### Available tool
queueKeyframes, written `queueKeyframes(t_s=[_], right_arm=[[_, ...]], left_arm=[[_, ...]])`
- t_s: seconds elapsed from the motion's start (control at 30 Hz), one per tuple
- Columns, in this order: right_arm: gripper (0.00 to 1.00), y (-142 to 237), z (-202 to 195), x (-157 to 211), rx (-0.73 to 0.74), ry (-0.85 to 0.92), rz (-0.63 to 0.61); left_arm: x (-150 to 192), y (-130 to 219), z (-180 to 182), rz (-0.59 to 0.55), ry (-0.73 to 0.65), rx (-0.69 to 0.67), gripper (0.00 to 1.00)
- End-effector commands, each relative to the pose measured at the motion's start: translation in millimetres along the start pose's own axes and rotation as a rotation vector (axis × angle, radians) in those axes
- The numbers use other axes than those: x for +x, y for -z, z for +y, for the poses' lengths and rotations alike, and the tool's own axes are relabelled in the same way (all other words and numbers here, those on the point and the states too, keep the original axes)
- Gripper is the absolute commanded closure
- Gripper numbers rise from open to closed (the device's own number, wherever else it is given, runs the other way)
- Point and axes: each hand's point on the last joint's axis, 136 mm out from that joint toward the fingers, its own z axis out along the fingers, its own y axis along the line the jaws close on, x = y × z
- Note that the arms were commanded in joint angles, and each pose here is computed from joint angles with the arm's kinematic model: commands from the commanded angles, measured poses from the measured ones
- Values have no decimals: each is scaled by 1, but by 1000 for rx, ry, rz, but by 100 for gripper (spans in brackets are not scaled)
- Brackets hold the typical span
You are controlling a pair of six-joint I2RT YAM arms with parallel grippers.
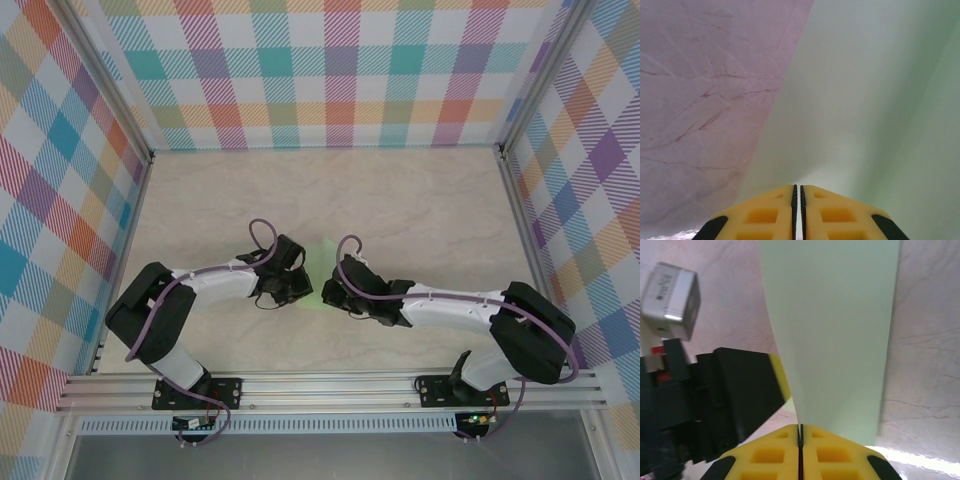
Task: Fold a paper plane with a square sheet of paper (pick it up from the middle)
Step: Fold the triangle a second time at the center of the table.
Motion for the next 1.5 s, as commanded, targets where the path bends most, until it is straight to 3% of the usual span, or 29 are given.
queueKeyframes(t_s=[0.0,0.43,0.93,1.23,1.47], right_arm=[[92,-3,15,6,-26,97,59],[91,-10,16,8,-78,271,235],[90,-22,3,-6,-93,263,301],[91,-31,1,-4,-101,273,359],[91,-37,10,-5,-141,280,395]], left_arm=[[2,-8,3,-2,-17,-18,88],[6,-13,31,-3,-63,-116,91],[-1,5,20,-51,-113,-80,88],[-6,27,32,-114,-141,-140,85],[-10,16,37,-96,-160,-176,87]])
